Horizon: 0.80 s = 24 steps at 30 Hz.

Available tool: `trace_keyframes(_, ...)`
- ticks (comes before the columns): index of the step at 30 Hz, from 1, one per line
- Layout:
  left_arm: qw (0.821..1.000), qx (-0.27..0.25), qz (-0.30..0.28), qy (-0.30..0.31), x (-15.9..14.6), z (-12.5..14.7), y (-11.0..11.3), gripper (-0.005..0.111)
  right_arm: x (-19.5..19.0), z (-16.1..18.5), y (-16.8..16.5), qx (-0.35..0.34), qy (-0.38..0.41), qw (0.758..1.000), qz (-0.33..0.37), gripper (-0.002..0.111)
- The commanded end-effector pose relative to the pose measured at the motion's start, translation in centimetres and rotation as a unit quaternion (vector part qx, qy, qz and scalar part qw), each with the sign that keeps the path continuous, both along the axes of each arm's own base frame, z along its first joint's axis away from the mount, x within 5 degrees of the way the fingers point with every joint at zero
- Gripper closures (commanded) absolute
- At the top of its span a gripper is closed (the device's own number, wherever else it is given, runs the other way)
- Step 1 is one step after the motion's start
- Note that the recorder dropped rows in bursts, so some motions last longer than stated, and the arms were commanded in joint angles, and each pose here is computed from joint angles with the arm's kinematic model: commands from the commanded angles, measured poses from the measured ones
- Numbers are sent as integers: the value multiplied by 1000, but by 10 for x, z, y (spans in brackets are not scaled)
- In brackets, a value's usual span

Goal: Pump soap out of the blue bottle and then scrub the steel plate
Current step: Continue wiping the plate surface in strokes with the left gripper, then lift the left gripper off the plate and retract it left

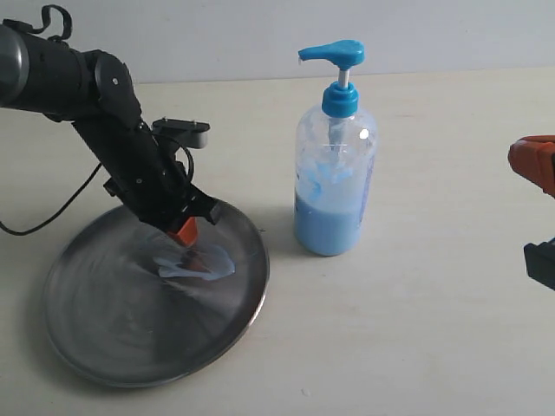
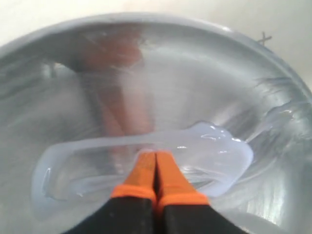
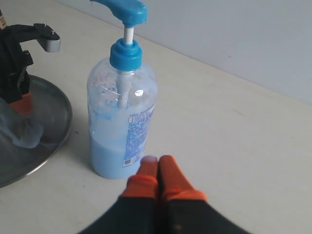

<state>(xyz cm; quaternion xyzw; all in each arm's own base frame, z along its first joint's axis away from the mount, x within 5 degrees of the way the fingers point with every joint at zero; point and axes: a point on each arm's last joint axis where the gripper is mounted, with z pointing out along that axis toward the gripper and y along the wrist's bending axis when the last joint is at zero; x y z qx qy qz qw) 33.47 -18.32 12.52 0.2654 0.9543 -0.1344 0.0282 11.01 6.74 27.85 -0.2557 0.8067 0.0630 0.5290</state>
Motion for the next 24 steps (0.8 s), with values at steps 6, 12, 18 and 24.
trace_keyframes(6, 999, -21, 5, -43, -2, 35, 1, 107, -1, 1, 2, 20, 3, 1000, 4, 108)
trace_keyframes(12, 998, -31, 5, -63, -4, 52, 2, 107, -1, 1, 2, 21, 4, 1000, 4, 108)
trace_keyframes(18, 996, -42, 7, -76, -7, 66, 2, 107, -1, 1, 2, 22, 5, 1000, 3, 108)
trace_keyframes(24, 995, -49, 17, -88, -19, 69, 8, 107, -1, 1, 2, 22, 5, 1000, 3, 108)
